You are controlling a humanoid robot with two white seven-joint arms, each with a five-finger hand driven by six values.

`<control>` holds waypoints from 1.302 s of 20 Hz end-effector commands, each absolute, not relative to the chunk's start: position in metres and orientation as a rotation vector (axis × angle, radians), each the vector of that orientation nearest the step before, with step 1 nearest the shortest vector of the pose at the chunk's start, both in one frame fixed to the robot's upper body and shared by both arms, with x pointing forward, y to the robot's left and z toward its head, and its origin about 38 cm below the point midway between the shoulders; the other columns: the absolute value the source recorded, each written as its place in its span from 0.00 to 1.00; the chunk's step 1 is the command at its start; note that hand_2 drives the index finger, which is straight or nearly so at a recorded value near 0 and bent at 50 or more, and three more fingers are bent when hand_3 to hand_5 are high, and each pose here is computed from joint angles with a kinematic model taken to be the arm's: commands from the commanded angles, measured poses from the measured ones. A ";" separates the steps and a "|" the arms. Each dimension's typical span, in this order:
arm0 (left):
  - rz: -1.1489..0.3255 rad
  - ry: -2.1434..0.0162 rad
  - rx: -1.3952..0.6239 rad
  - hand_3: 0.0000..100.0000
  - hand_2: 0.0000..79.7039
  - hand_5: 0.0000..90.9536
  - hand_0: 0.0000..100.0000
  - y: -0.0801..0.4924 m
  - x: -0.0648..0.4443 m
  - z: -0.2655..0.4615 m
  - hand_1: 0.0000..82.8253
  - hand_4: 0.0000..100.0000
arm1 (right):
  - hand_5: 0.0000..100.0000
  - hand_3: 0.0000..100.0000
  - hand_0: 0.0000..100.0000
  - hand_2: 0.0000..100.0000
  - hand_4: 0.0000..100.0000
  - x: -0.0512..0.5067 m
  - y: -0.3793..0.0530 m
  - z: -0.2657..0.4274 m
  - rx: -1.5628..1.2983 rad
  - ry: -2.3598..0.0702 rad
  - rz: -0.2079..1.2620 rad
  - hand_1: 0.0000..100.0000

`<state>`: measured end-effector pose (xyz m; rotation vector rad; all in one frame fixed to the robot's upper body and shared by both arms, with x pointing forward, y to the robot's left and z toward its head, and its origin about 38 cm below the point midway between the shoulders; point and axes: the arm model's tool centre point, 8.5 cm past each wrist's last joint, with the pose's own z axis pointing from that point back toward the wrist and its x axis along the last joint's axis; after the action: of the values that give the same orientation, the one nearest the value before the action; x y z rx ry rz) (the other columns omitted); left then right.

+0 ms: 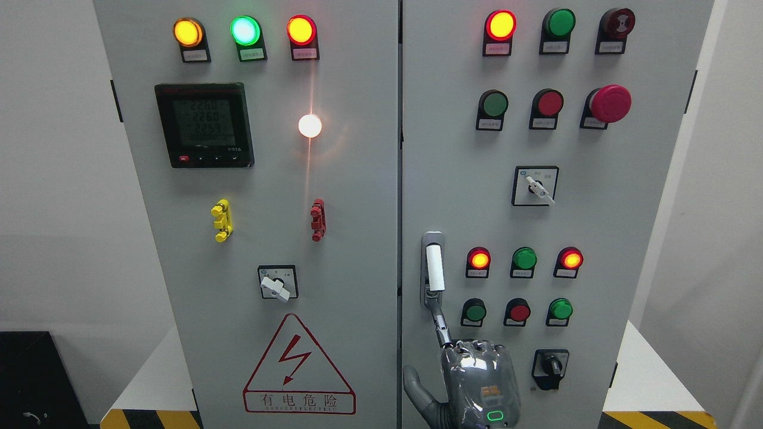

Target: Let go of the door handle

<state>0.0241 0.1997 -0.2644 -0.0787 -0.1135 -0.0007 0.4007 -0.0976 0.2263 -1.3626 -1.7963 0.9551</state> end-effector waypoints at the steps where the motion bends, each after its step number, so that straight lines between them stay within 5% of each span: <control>1: 0.001 -0.095 -0.079 0.00 0.00 0.00 0.12 0.200 0.012 -0.265 0.67 0.00 | 1.00 1.00 0.40 0.00 0.98 0.398 -0.097 0.232 -1.367 -1.816 0.945 0.27; 12: 0.001 -0.095 -0.079 0.00 0.00 0.00 0.12 0.200 0.012 -0.265 0.67 0.00 | 1.00 0.98 0.40 0.06 0.94 0.396 -0.098 0.239 -1.374 -1.834 0.926 0.28; 18: 0.001 -0.095 -0.079 0.00 0.00 0.00 0.12 0.200 0.012 -0.265 0.67 0.00 | 0.82 0.76 0.44 0.07 0.79 0.394 -0.098 0.243 -1.373 -1.848 0.919 0.30; 26: 0.001 -0.095 -0.078 0.00 0.00 0.00 0.12 0.200 0.012 -0.265 0.67 0.00 | 0.68 0.68 0.51 0.19 0.73 0.388 -0.099 0.254 -1.381 -1.876 0.897 0.32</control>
<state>0.0241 0.1997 -0.2644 -0.0787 -0.1135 -0.0010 0.3939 -0.0977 0.2427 -1.3705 -1.8468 0.9244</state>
